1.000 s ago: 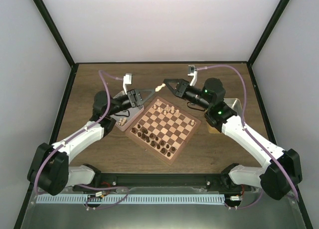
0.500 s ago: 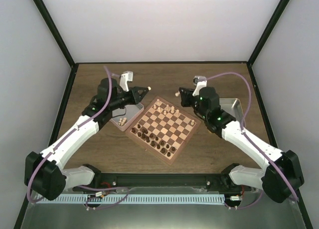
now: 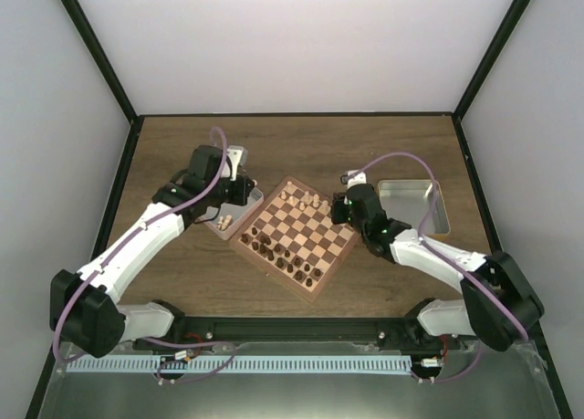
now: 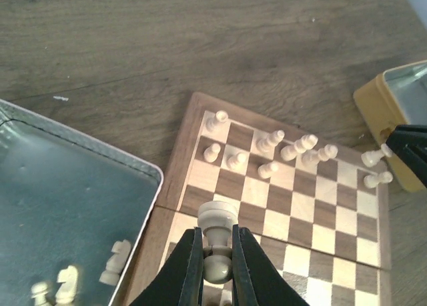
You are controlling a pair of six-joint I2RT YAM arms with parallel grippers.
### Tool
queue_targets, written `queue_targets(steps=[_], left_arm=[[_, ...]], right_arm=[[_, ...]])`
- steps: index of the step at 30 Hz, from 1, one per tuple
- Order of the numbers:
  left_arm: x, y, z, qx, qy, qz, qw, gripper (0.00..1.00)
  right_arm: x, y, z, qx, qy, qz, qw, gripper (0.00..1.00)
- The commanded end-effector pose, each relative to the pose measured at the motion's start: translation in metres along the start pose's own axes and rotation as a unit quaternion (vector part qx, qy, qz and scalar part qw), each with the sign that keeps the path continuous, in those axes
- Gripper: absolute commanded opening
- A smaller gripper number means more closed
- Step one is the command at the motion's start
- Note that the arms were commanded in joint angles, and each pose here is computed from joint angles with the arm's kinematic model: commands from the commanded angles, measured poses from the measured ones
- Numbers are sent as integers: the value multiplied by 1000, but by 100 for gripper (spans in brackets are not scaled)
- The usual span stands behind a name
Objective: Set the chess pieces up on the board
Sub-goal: Place the chess piece on the chessboard.
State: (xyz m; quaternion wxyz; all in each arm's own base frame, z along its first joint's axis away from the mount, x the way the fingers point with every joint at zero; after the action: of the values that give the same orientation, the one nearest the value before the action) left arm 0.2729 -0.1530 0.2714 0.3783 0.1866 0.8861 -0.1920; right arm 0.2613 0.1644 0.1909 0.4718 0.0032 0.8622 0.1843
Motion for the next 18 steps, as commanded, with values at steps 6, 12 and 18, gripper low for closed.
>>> queue_targets(steps=[6, 12, 18], left_arm=[[8, -2, -19, 3, -13, 35, 999, 4], [9, -2, -30, -8, -37, 34, 999, 4], [12, -1, -28, -8, -30, 33, 999, 4]], right_arm=[[13, -4, 18, 8, -36, -29, 999, 1], [23, -7, 28, 15, -23, -29, 999, 1], [34, -12, 31, 21, -12, -27, 999, 4]])
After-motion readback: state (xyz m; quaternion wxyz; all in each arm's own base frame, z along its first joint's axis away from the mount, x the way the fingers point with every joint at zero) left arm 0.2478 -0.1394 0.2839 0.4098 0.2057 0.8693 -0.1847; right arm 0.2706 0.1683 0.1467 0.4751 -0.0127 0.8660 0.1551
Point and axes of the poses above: each gripper's point midway between its finger pads, its own z axis out along the fingers, its own y axis along the line the jaws close on, x = y × z, the point moved 9 cm from there along -z, back along the fingers, and after that the axes turned 9 degrees about z, right-handed, at the moved point
